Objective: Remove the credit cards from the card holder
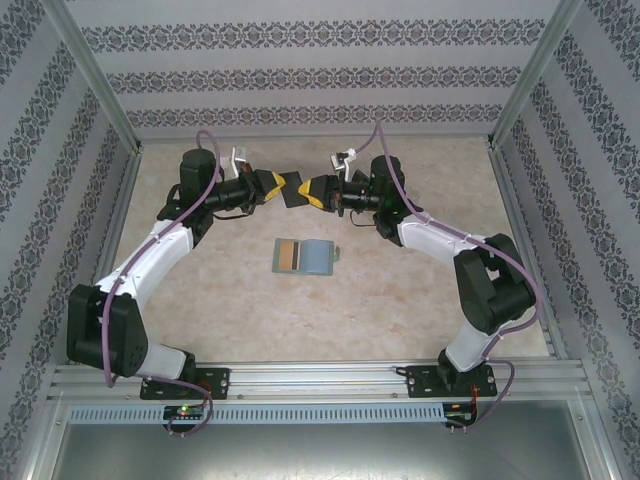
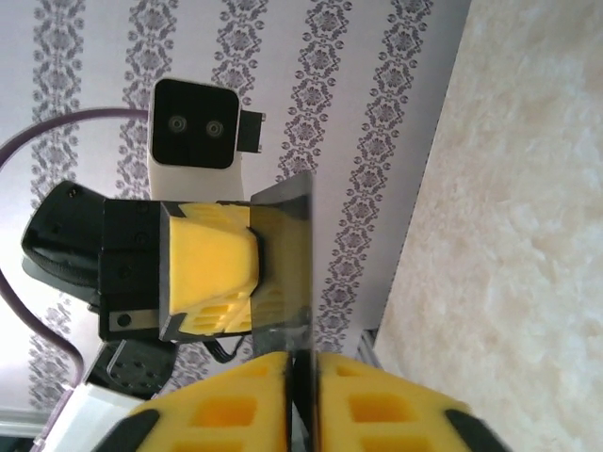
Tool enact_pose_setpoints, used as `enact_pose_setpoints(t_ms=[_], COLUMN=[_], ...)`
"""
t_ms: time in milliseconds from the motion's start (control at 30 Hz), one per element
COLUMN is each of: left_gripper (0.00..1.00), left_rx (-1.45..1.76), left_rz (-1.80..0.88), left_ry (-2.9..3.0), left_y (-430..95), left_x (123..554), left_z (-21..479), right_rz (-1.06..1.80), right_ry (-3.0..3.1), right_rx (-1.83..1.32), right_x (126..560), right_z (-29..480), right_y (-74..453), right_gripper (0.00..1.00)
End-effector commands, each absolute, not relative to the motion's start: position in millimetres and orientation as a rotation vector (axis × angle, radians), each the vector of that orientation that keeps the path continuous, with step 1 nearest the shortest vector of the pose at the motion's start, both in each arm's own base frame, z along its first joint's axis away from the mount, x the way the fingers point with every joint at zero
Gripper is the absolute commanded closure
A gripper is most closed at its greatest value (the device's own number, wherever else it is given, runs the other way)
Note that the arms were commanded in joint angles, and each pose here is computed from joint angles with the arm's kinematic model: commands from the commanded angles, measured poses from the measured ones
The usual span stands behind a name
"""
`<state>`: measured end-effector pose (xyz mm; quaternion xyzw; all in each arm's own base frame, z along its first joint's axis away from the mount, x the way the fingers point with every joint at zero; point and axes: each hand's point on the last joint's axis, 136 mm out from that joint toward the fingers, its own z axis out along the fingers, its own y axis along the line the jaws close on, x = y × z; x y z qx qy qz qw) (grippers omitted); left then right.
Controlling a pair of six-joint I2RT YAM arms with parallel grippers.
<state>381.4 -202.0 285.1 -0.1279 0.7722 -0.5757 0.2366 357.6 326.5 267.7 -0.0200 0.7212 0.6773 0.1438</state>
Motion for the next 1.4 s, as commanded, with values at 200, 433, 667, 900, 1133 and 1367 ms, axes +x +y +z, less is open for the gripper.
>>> enact_pose_setpoints(t_ms=[200, 433, 667, 900, 1133, 1367], left_gripper=[0.37, 0.12, 0.0, 0.01, 0.0, 0.01], left_rx=[-0.52, -0.519, -0.452, -0.342, -0.311, -0.297], left_rz=[-0.819, -0.331, -0.055, 0.002, -0.042, -0.07], left_ry=[2.351, 2.411, 2.373, 2.399, 2.426, 2.44], left_y=[-120, -56, -21, -19, -26, -31], left_x=[352, 321, 308, 302, 301, 302], left_z=[232, 220, 233, 230, 221, 217], right_rz=[1.554, 1.03, 0.56, 0.379, 0.24, 0.263], right_ry=[2.202, 2.356, 2.326, 2.23, 2.23, 2.259], right_rx=[-0.099, -0.123, -0.275, -0.493, -0.637, -0.751], right_x=[363, 390, 434, 480, 513, 523], right_z=[231, 189, 187, 190, 175, 151], right_y=[301, 252, 201, 175, 160, 164], right_gripper=[1.0, 1.0, 1.0, 1.0, 1.0, 1.0])
